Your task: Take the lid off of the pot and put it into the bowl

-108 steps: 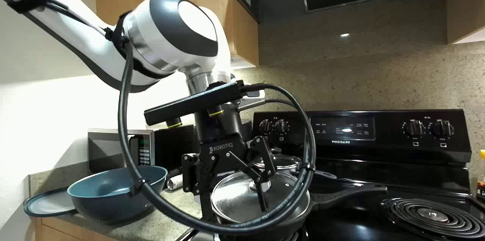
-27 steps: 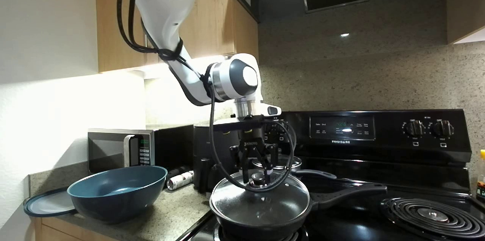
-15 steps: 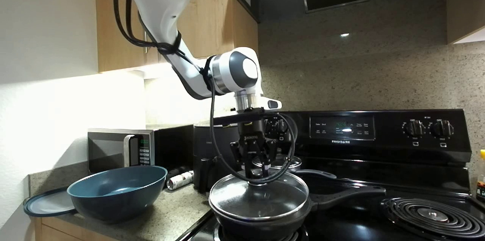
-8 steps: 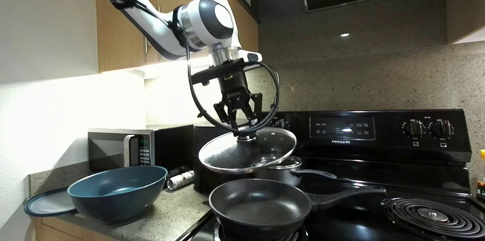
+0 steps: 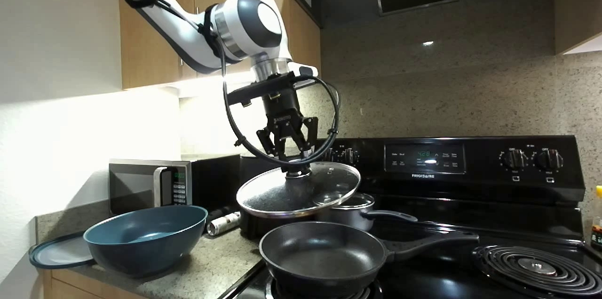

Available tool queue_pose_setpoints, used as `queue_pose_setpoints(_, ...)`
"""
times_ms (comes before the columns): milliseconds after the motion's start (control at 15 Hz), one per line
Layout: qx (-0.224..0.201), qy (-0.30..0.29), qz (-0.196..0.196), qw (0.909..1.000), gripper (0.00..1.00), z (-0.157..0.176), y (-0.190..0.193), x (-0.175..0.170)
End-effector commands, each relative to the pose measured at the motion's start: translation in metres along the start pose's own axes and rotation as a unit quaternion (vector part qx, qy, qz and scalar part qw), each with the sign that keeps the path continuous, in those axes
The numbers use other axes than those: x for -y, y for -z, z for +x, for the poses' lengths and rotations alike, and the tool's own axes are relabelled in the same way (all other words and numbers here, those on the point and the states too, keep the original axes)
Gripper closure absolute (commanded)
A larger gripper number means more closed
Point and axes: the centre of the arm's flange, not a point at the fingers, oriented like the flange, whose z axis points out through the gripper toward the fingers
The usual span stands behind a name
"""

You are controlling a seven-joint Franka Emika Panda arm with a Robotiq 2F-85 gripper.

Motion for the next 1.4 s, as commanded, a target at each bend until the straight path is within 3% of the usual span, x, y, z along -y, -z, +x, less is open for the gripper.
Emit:
queue_pose_setpoints(0,-0.009,0.079,-0.052,0.9955,0.75,0.03,0.011,0.063)
queue_pose_setpoints(267,-0.016,0.19,-0.108,0.9757,0.75,0.044,0.014,0.166)
queue_pose_setpoints(467,-0.026,0.274,-0.148,0.95,0.75,0.043,0.015,0.231)
queue_pose_setpoints(600,-0.044,0.312,-0.164,0.9346,0.75,0.042,0.016,0.25)
queue_pose_setpoints(667,-0.049,0.318,-0.162,0.933,0.75,0.044,0.018,0.247)
queue_pose_setpoints(733,-0.036,0.302,-0.143,0.942,0.5,0.03,0.003,0.252)
queue_pose_setpoints(1000,-0.038,0.306,-0.148,0.9397,0.5,0.037,0.003,0.252)
queue_pose_setpoints(1067,-0.038,0.306,-0.148,0.9398,0.75,0.038,0.003,0.251)
queue_pose_setpoints(1133,-0.037,0.311,-0.143,0.9388,0.75,0.039,0.001,0.256)
queue_pose_setpoints(1333,-0.048,0.373,-0.153,0.9139,0.75,0.047,0.004,0.301)
